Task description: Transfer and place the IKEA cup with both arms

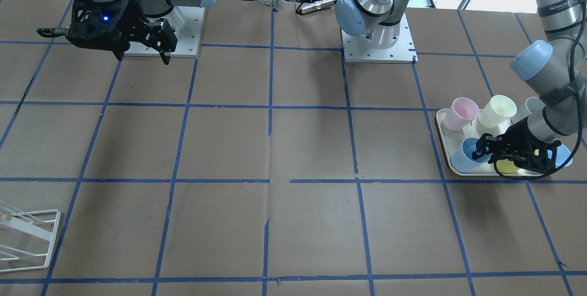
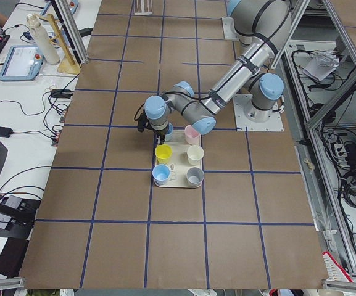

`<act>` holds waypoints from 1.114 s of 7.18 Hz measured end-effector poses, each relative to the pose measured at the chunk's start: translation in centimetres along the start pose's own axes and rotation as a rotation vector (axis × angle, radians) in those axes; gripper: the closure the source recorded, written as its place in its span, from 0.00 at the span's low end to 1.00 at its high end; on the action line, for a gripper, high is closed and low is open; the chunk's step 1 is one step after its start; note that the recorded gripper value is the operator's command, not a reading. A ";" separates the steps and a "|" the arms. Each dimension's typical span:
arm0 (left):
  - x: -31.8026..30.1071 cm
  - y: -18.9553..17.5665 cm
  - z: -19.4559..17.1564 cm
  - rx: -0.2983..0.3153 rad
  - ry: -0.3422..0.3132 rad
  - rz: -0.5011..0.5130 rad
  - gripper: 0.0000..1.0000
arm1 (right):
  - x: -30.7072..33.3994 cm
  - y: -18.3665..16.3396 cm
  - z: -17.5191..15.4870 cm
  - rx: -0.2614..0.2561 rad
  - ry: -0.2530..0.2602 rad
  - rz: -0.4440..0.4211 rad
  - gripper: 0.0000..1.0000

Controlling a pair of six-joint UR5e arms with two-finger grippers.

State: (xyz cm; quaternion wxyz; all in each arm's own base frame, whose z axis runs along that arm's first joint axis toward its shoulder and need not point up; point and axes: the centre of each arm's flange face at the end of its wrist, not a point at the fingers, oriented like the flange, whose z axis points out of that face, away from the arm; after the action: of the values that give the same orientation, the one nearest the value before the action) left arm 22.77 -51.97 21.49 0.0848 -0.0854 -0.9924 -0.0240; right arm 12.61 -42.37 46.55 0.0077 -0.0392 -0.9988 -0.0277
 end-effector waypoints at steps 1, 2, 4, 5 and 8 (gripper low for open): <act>0.1 0.0 -0.3 -0.003 0.005 -0.001 0.29 | 0.0 0.1 -0.1 0.004 0.002 0.001 0.00; 0.4 -0.1 -1.3 -0.007 0.010 -0.003 0.29 | 0.1 0.1 -0.1 0.005 0.003 0.003 0.00; 1.7 -0.8 -5.1 -0.014 0.015 -0.007 0.29 | 0.1 0.2 -0.1 0.007 0.002 0.010 0.00; 3.1 -1.6 -7.6 -0.019 0.014 -0.005 0.27 | 0.1 0.2 -0.1 0.007 0.002 0.011 0.00; 15.6 -5.2 -15.2 0.031 -0.063 -0.032 0.10 | 0.0 0.0 -0.4 0.026 -0.007 0.010 0.00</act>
State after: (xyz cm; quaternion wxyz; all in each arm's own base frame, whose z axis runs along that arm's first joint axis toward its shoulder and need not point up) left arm 9.19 -55.45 38.94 0.0543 -0.0689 -0.9961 -0.0075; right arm 12.60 -42.41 46.97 0.0050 -0.0442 -0.9989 -0.0144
